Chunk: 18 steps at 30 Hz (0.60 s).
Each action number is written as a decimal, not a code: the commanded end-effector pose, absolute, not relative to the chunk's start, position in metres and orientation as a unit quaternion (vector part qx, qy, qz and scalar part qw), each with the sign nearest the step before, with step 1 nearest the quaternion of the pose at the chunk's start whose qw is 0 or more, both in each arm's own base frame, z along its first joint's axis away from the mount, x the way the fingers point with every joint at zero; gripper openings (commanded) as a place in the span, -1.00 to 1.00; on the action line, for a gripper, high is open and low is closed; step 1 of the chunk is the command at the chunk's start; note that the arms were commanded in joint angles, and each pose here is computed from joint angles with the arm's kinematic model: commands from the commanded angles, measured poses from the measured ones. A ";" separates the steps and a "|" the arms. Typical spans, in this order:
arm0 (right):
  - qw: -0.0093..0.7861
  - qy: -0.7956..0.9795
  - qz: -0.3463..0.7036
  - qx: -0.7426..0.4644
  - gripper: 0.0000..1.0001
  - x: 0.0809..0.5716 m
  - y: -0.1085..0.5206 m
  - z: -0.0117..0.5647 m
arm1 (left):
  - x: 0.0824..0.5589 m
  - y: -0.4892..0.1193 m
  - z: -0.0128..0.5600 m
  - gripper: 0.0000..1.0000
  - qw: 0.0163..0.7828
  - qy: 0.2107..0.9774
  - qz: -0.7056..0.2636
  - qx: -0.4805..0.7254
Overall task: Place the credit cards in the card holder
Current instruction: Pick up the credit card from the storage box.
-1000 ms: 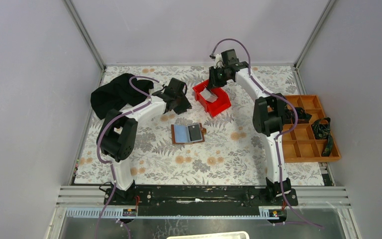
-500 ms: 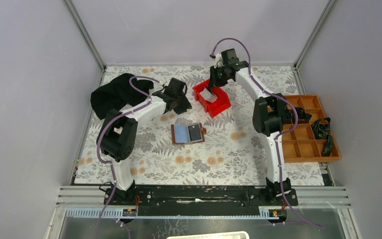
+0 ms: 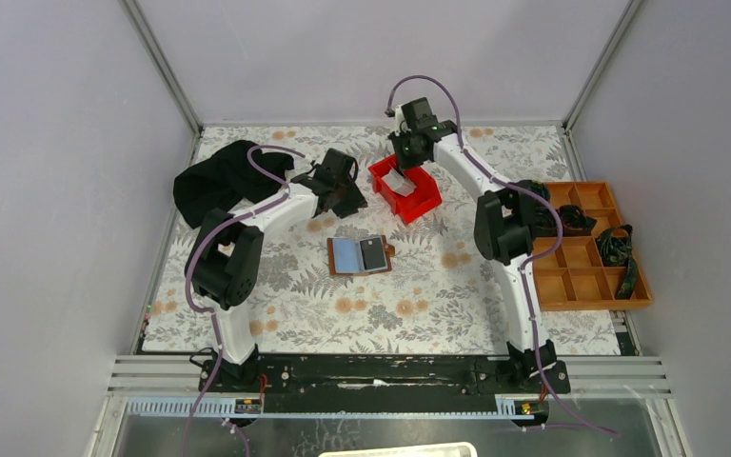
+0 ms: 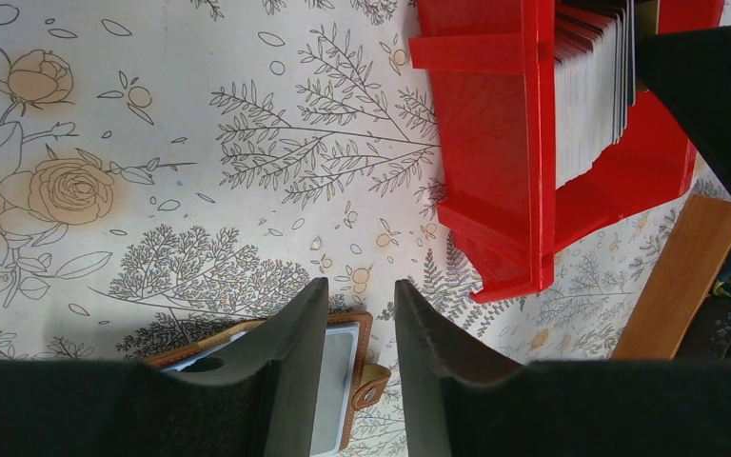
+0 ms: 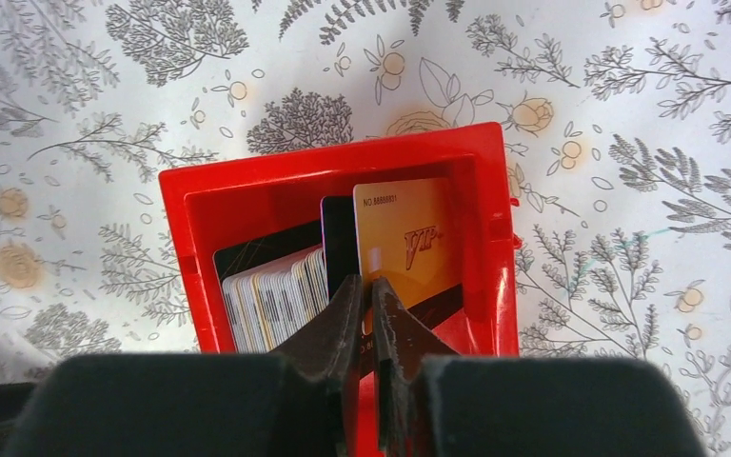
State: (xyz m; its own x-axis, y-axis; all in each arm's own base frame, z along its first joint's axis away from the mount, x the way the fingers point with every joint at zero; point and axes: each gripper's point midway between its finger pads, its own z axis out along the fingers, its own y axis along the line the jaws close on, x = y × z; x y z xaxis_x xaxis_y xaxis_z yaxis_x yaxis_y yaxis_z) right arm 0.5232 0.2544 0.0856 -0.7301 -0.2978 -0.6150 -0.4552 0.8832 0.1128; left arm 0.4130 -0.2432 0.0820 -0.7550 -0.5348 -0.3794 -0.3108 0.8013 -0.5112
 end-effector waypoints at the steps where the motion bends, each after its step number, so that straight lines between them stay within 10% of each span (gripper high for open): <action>1: 0.335 0.918 0.064 -0.202 -1.00 0.528 0.240 0.110 | 0.424 -0.243 0.107 -0.22 0.292 0.898 -0.236 -0.228; 18: 0.402 0.901 -0.005 -0.164 -1.00 0.520 0.221 0.159 | 0.414 -0.228 0.134 -0.18 0.318 0.890 -0.242 -0.219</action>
State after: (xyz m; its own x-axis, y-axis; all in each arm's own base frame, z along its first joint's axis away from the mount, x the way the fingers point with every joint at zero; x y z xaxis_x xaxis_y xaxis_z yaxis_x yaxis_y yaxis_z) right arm 0.5204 0.2219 0.0997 -0.6961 -0.3412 -0.6317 -0.3340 0.9327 -0.1358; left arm 0.4102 -0.2334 0.1184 -0.7244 -0.5454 -0.4216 -0.2731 0.7885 -0.5510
